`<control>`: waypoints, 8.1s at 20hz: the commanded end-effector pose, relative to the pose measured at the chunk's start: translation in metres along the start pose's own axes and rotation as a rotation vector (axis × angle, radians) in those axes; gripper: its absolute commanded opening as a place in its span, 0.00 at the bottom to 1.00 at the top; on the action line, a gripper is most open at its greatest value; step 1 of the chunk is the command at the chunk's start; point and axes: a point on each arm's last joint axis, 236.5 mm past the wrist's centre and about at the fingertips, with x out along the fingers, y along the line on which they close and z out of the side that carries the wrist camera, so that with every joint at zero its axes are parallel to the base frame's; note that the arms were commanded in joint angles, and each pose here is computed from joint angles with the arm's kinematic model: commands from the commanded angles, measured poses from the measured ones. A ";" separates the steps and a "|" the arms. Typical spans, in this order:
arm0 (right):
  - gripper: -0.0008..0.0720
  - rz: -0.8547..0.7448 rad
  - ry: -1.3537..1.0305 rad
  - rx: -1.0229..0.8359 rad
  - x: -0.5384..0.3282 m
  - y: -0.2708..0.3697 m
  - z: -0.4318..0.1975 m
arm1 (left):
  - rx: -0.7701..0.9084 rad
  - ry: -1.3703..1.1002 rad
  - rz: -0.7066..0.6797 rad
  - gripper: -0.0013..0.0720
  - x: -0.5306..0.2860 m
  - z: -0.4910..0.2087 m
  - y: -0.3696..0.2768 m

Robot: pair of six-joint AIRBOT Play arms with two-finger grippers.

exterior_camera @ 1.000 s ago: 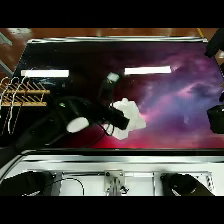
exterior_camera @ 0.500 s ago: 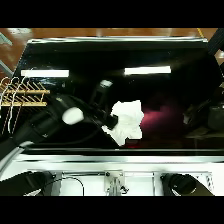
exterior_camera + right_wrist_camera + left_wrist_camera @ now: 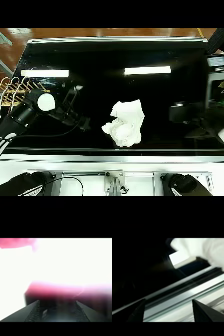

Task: Fold the shirts.

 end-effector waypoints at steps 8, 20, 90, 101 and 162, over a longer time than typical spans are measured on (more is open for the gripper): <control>0.94 0.366 0.416 0.314 0.141 0.024 -0.026 | -0.424 -0.132 -0.420 0.95 0.086 0.027 -0.057; 0.94 0.437 0.642 0.314 0.210 0.048 -0.068 | -0.521 -0.215 -0.450 0.62 0.122 0.070 -0.078; 0.09 0.277 -0.030 -0.077 -0.143 -0.010 -0.034 | 0.145 -0.530 -0.218 0.07 -0.244 0.035 -0.058; 0.09 0.303 0.143 0.049 0.005 0.013 -0.016 | -0.208 -0.485 -0.324 0.07 -0.075 0.102 0.011; 0.10 0.327 -0.192 0.025 -0.017 0.014 0.096 | -0.030 -0.964 -0.318 0.07 -0.240 0.080 -0.056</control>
